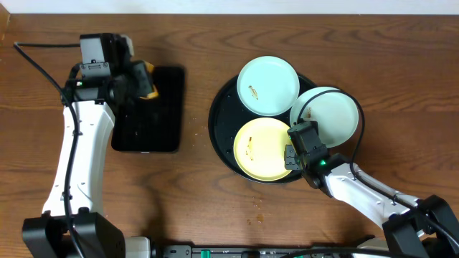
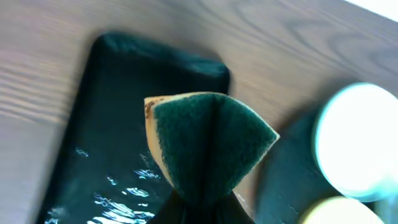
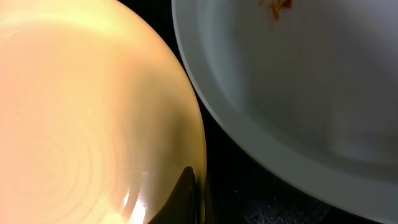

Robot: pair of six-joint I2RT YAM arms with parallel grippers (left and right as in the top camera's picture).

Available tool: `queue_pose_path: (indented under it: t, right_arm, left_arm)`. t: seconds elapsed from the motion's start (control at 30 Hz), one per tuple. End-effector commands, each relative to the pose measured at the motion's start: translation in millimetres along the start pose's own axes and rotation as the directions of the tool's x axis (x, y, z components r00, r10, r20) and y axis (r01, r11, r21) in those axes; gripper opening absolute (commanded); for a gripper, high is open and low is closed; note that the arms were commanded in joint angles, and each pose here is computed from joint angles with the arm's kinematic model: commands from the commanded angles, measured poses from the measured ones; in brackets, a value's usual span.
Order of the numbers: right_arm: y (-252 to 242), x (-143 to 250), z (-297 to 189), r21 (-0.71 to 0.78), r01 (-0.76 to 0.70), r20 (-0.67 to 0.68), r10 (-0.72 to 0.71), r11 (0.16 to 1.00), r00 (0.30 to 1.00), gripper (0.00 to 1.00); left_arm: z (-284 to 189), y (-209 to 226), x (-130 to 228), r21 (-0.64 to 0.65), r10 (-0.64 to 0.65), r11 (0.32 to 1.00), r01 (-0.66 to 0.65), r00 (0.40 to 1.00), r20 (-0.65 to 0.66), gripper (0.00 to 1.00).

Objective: Clean dirty plates on tray and stack at the side
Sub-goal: 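Scrub the yellow plate surface with the sponge in the left gripper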

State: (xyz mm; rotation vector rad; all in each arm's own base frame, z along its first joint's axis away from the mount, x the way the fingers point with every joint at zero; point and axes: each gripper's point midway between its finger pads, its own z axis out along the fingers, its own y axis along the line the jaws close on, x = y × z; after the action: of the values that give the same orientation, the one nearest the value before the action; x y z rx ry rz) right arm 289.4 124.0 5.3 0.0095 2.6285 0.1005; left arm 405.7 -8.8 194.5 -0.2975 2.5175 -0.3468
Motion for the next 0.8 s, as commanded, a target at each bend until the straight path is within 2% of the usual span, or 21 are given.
queue_pose_path:
  t: [0.0, 0.1, 0.27, 0.47, 0.6, 0.77]
  right_arm:
    - [-0.5, 16.5, 5.2, -0.006, 0.023, -0.057, -0.023, 1.000, 0.998, 0.01]
    - [-0.4, 16.5, 5.1, -0.007, 0.023, -0.057, -0.023, 1.000, 0.998, 0.01]
    - [-0.5, 16.6, 5.1, -0.007, 0.023, -0.058, -0.023, 1.000, 0.998, 0.01]
    - [0.0, 16.8, 5.1, -0.009, 0.024, -0.059, -0.024, 1.000, 0.998, 0.01]
    - [0.6, 17.3, 5.1, -0.013, 0.026, -0.061, -0.027, 1.000, 0.998, 0.01]
    - [0.6, 17.4, 5.1, -0.013, 0.026, -0.061, -0.027, 1.000, 0.998, 0.01]
  left_arm:
    - [-11.6, -49.0, 8.4, 0.181, 0.005, 0.984, 0.006, 0.998, -0.060, 0.07]
    - [-5.0, -73.6, 40.2, 0.202, 0.101, 0.977, -0.070, 0.984, -0.148, 0.08]
    - [15.7, -118.3, 81.9, 0.208, 0.274, 0.950, -0.232, 0.939, -0.206, 0.07]
    - [47.4, -165.2, 143.8, 0.256, 0.430, 0.897, -0.361, 0.848, -0.310, 0.07]
    - [71.4, -177.3, 177.3, 0.276, 0.479, 0.875, -0.398, 0.793, -0.377, 0.08]
    - [92.7, -178.9, 199.7, 0.278, 0.497, 0.867, -0.413, 0.755, -0.427, 0.07]
